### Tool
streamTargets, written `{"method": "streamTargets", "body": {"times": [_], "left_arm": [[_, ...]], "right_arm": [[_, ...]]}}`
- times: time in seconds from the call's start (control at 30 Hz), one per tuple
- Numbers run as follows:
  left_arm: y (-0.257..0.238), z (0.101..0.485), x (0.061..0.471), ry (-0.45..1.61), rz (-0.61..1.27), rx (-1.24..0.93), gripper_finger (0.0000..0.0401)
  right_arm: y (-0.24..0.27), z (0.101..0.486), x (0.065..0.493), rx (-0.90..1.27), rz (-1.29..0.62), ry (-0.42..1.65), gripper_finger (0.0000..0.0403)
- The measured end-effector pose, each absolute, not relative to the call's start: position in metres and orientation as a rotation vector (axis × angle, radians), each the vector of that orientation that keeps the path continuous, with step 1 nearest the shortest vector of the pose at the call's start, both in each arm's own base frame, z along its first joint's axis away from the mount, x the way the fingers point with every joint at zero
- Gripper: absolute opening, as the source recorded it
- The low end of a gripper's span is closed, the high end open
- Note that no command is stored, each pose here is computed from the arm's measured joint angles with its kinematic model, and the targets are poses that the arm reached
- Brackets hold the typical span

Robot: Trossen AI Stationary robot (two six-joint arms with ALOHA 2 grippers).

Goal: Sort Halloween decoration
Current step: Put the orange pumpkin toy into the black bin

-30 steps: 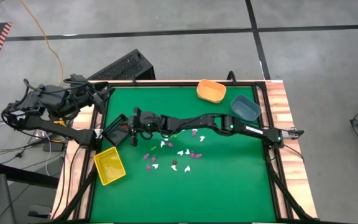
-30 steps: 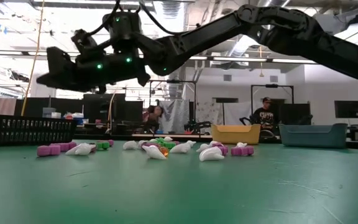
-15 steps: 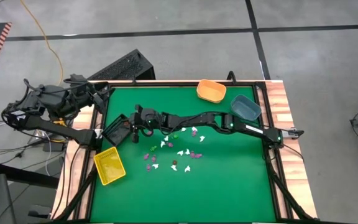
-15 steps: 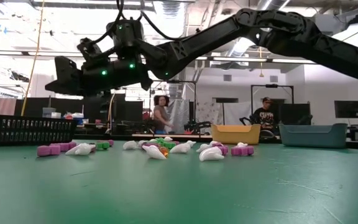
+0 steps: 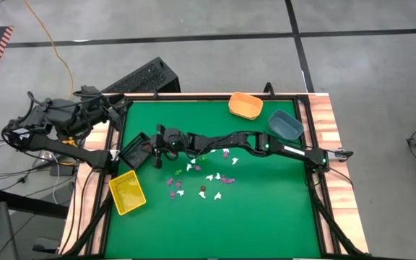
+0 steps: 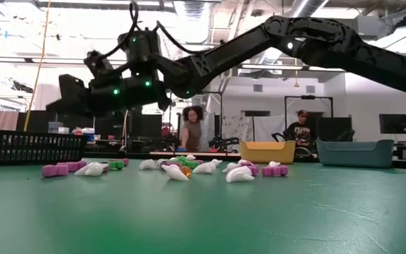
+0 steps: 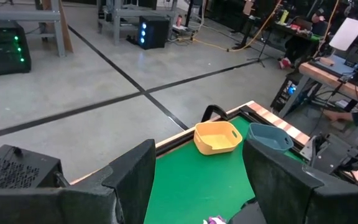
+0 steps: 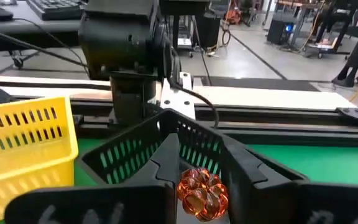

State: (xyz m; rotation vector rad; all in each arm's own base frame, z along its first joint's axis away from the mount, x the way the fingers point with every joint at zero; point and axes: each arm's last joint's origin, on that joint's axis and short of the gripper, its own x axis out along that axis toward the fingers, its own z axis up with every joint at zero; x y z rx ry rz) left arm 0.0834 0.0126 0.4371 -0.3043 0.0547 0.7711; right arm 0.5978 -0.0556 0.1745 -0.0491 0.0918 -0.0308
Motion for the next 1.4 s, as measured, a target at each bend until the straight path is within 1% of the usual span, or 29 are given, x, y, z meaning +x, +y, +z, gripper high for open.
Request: {"method": "streamTargets", "body": {"times": [0.17,0.47,0.6,0.77,0.93,1.03,1.2,1.3,1.4], "left_arm": [[0.013,0.437,0.083,0.057,0.768,-0.301,0.0231],[0.013,0.437,0.084,0.062,0.768,-0.290,0.0231],[0.013,0.437,0.084,0.062,0.768,-0.289,0.0231],[0.013,0.437,0.084,0.062,0.769,-0.289,0.0231],[0.013,0.437,0.083,0.067,0.770,-0.286,0.0231],[0.013,0.435,0.083,0.079,0.772,-0.279,0.0231],[0.013,0.436,0.083,0.079,0.770,-0.280,0.0231],[0.013,0.436,0.083,0.077,0.766,-0.282,0.0231],[0.012,0.436,0.083,0.077,0.765,-0.282,0.0231]], "right_arm": [[-0.063,0.170,0.597,-0.043,-0.033,0.119,0.0099],[-0.061,0.169,0.597,-0.038,-0.025,0.133,0.0171],[-0.061,0.169,0.597,-0.036,-0.025,0.136,0.0194],[-0.061,0.173,0.596,0.056,-0.034,0.124,0.0200],[-0.070,0.185,0.593,0.279,-0.044,0.140,0.0192],[-0.083,0.205,0.585,0.367,0.022,0.175,0.0188],[-0.106,0.271,0.560,0.377,0.254,0.155,0.0184],[-0.115,0.316,0.536,0.320,0.343,0.151,0.0180],[-0.121,0.361,0.502,0.200,0.330,0.193,0.0175]]}}
